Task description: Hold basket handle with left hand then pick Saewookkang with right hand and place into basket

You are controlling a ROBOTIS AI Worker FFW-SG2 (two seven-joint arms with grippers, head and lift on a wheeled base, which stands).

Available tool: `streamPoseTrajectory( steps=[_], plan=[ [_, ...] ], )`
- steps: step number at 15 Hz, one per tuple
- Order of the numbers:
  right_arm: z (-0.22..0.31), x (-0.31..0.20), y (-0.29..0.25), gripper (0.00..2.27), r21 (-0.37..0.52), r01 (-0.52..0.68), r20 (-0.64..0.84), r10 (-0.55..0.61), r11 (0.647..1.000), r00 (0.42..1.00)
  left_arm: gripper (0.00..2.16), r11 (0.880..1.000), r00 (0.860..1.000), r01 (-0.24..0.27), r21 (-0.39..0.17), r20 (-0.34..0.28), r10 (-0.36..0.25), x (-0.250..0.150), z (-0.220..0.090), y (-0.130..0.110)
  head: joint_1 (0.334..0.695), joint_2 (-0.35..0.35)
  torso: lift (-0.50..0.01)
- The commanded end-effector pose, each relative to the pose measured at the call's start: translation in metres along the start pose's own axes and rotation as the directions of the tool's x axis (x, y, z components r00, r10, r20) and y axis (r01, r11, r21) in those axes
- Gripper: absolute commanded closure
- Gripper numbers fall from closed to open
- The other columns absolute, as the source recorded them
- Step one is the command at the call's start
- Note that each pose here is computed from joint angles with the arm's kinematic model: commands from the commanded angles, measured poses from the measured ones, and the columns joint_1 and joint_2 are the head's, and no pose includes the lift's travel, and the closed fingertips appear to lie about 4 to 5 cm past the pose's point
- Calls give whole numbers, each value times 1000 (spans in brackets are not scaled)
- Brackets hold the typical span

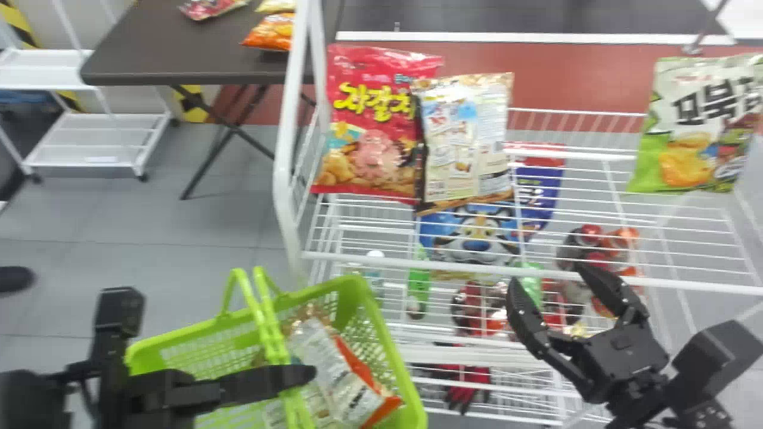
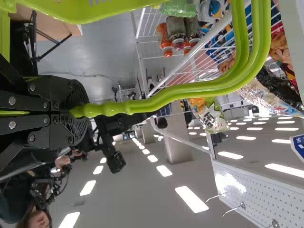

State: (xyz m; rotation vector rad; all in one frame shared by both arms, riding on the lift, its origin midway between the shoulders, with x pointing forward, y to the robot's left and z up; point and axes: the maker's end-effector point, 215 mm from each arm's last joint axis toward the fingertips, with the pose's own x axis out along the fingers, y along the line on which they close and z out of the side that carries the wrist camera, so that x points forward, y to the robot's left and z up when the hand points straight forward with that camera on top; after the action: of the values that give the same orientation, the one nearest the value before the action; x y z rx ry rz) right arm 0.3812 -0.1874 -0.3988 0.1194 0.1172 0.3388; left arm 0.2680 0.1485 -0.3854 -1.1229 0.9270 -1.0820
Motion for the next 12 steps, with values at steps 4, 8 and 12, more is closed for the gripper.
streamPoseTrajectory(
  steps=[4,8,12],
  plan=[
    [-12,-26,-25,43,-1,78,17,-78,997,997,2152,999,1000,13,-35,3,-13,1,-3,-2,695,-99,-18],
    [-6,-33,-27,43,-10,87,38,-87,996,995,2152,999,1000,16,-38,3,-16,2,-5,-2,695,-138,-18],
    [-5,-36,-28,43,-12,92,46,-92,996,995,2152,999,1000,17,-41,4,-17,2,-8,-2,695,-149,-18]
  ],
)
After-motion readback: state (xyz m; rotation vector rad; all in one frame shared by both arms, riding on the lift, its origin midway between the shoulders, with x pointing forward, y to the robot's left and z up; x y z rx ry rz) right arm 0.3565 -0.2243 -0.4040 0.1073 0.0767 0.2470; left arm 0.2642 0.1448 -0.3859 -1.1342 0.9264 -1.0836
